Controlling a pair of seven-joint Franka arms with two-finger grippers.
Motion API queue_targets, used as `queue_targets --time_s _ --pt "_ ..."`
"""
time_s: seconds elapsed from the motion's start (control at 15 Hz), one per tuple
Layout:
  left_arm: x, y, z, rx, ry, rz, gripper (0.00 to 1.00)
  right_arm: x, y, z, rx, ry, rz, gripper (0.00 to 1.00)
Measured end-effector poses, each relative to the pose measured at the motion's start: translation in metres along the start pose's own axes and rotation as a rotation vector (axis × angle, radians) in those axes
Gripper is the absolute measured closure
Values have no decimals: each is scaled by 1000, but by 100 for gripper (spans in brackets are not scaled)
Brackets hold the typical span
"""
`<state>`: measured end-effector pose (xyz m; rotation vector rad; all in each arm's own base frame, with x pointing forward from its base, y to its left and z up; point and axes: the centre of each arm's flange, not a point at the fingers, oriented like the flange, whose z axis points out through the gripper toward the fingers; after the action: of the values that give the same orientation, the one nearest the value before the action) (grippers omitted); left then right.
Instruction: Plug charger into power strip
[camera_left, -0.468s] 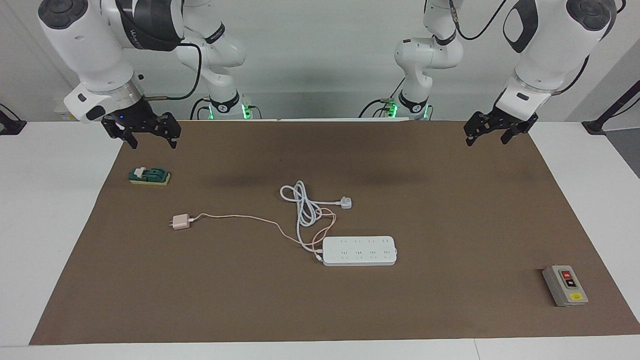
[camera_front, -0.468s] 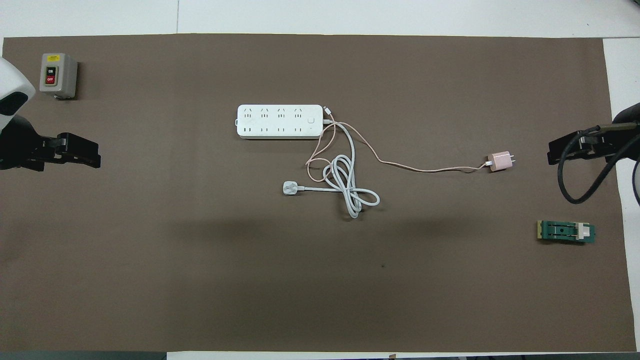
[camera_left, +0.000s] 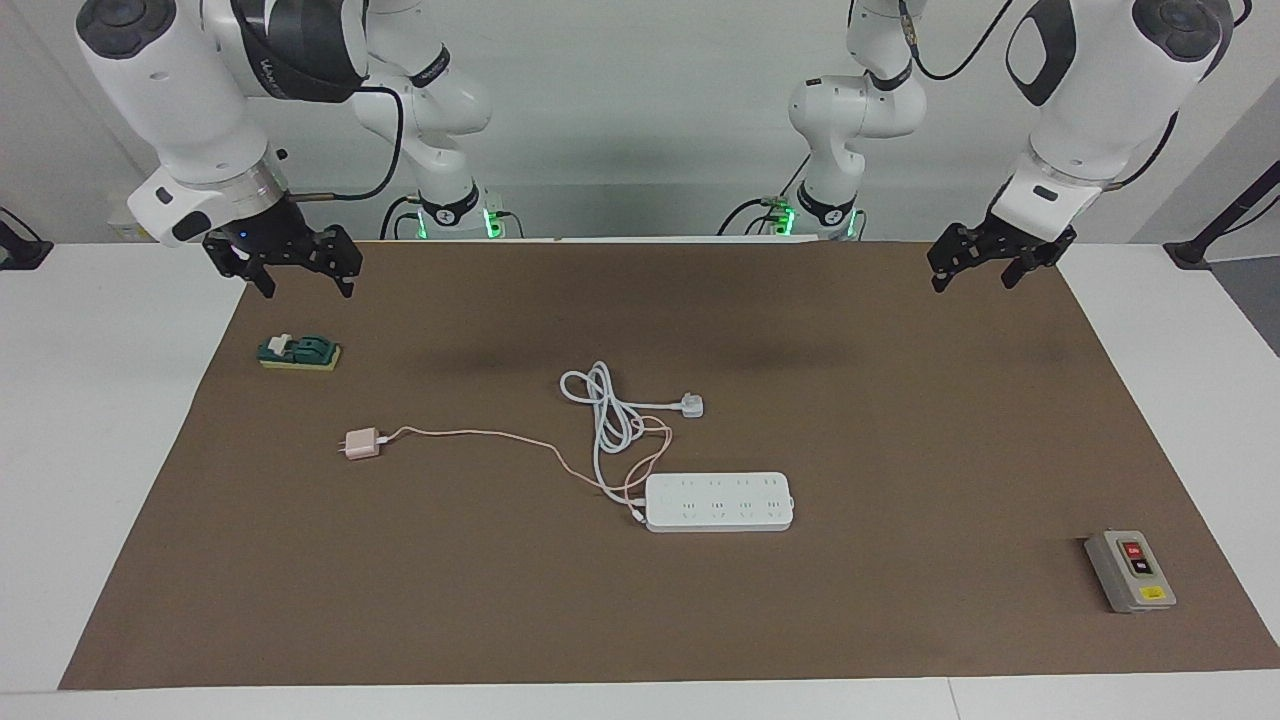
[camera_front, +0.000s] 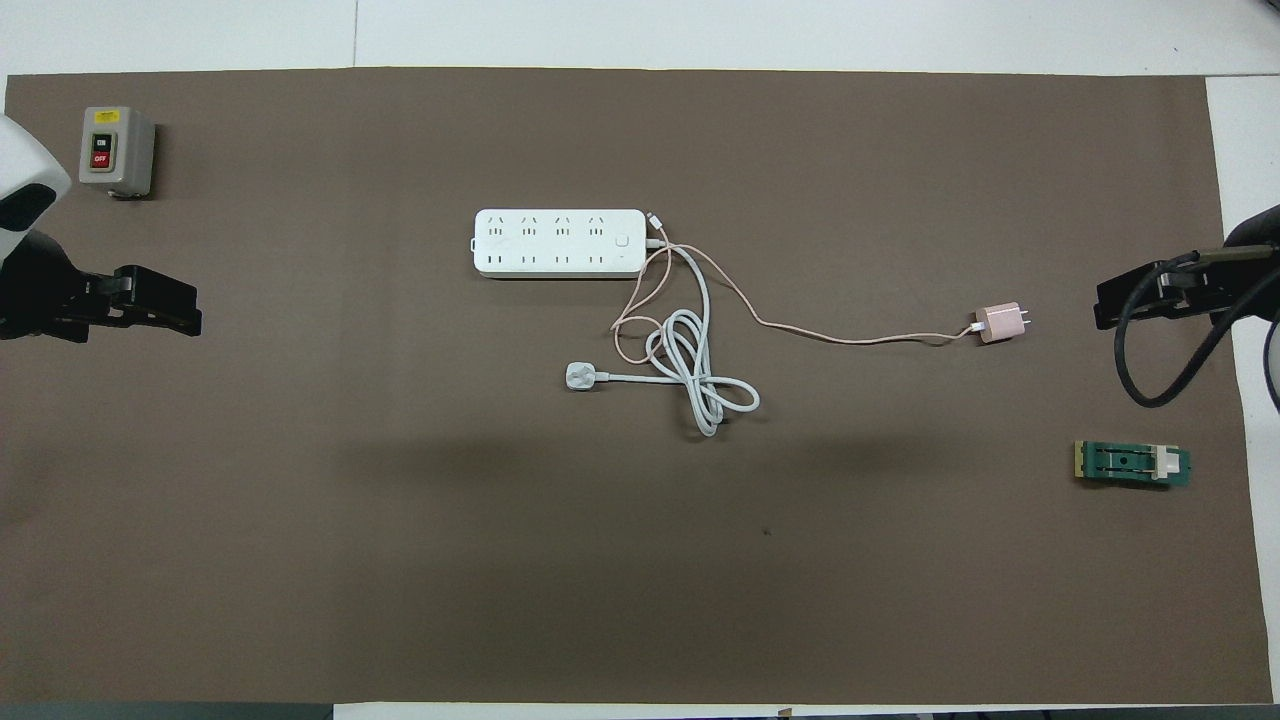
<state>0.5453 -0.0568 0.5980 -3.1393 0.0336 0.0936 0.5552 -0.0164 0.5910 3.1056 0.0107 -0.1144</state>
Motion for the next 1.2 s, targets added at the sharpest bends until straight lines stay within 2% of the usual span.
queue_targets --time_s 0.2,0.33,0.53,0.8,1.0,1.2 --pt "0 0 0 0 -1 0 0 1 0 -2 0 15 1 0" --pt "0 1 1 0 -3 1 0 5 6 -5 -1 50 11 0" --pt "0 2 2 1 -5 4 0 7 21 3 28 41 81 0" --pt "-1 4 4 1 -11 7 0 23 72 54 170 -52 313 0" --pt "-1 3 5 1 -13 6 0 34 111 104 271 -147 526 0" --pt "-1 2 5 1 -12 5 0 45 126 149 345 -251 739 0"
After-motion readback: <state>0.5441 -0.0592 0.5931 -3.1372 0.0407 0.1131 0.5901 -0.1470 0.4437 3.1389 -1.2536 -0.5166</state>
